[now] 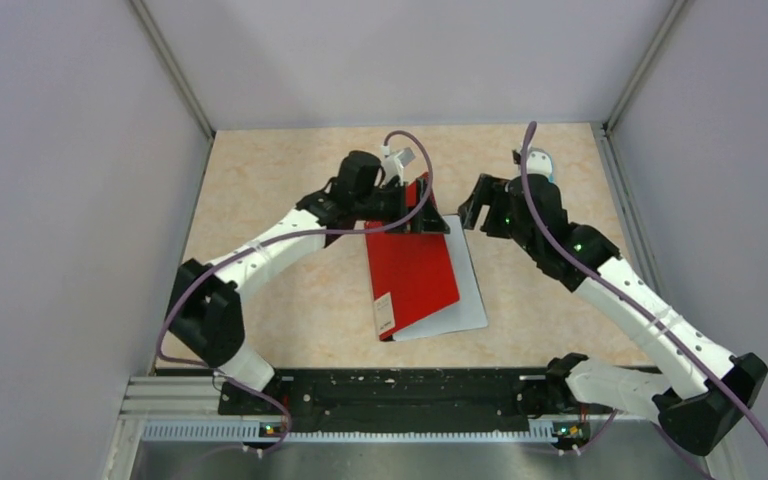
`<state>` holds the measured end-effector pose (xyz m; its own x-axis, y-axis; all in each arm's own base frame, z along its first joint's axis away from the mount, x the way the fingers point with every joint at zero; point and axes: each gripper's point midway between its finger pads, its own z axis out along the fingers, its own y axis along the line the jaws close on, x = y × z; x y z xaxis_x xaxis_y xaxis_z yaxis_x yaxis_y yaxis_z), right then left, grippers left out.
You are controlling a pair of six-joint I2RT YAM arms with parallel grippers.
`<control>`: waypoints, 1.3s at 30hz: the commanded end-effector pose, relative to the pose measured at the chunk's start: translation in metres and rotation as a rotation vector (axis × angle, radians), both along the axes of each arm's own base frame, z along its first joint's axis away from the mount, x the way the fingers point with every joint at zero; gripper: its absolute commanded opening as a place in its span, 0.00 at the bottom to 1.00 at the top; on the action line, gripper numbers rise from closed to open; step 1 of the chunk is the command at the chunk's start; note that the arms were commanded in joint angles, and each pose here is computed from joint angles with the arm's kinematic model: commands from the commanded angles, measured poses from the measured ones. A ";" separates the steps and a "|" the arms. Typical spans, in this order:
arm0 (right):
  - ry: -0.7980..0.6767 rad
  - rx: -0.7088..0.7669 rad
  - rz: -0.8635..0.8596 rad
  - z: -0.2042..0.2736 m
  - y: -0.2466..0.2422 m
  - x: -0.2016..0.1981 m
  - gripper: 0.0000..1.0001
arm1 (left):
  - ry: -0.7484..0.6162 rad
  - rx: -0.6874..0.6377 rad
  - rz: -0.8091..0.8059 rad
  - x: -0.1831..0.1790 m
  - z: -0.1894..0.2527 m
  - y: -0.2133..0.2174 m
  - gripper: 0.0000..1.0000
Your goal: Put the files into the folder
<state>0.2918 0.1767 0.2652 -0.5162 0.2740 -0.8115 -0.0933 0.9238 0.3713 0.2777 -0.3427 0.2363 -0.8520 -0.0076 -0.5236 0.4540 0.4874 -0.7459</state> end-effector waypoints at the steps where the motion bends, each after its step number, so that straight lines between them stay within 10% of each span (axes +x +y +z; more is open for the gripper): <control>1: 0.022 -0.079 -0.055 -0.014 -0.022 -0.004 0.77 | -0.031 -0.043 0.005 0.018 0.000 -0.032 0.98; 13: 0.164 -0.114 -0.029 -0.096 -0.018 -0.006 0.81 | 0.136 0.063 0.066 0.020 -0.093 -0.036 0.98; 39: 0.464 0.001 0.093 -0.233 0.010 -0.060 0.97 | 0.203 0.401 0.381 -0.016 -0.133 0.092 0.98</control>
<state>0.2312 0.1661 0.0323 -0.8442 0.1783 -0.5055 0.0118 0.9490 0.3151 0.2655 -0.2718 0.1071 -0.9256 -0.1349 -0.3538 0.1031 0.8093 -0.5782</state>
